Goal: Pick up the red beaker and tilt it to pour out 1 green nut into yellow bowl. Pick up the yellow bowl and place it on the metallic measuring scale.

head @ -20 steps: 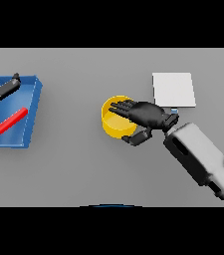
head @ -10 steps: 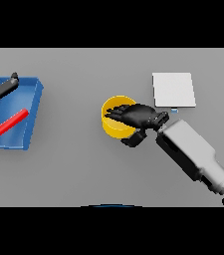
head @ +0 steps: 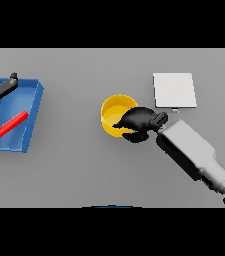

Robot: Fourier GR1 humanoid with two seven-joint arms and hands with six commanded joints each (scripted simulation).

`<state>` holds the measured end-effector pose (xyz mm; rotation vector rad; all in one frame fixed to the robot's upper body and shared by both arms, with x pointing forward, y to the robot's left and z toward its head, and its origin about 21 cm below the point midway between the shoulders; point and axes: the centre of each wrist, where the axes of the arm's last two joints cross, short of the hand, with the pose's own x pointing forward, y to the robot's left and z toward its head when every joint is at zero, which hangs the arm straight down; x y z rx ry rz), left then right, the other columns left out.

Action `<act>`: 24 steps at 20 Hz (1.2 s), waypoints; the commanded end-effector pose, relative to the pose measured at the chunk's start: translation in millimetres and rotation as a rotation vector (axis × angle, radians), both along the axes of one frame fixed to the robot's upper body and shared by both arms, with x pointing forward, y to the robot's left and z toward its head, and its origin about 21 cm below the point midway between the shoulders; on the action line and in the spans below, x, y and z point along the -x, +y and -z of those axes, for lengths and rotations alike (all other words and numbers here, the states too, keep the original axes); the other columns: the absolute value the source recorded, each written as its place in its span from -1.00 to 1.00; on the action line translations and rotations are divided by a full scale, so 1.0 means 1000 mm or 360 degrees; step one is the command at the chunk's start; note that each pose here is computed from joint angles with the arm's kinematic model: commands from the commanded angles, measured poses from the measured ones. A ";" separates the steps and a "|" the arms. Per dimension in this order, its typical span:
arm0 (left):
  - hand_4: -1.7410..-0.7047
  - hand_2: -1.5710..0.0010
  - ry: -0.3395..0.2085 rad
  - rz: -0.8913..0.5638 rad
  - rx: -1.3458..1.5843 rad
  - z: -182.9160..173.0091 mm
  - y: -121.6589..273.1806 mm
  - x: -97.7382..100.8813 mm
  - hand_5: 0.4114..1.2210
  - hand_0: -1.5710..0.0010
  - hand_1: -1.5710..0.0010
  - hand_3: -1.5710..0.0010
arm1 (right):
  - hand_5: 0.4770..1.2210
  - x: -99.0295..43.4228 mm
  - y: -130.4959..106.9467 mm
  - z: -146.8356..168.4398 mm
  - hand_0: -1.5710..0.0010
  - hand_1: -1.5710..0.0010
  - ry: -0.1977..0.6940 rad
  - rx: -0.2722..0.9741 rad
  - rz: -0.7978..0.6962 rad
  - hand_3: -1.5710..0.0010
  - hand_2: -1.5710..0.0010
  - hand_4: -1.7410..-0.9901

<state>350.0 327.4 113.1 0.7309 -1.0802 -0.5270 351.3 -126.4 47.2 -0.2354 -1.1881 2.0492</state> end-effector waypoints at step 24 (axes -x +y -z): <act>0.81 1.00 -0.0018 0.0014 -0.0010 -0.007 -0.001 0.003 -0.23 1.00 1.00 1.00 | 1.00 0.008 -0.026 -0.096 -1.00 -1.00 -0.0150 -0.0008 0.0151 -0.59 -0.99 -0.94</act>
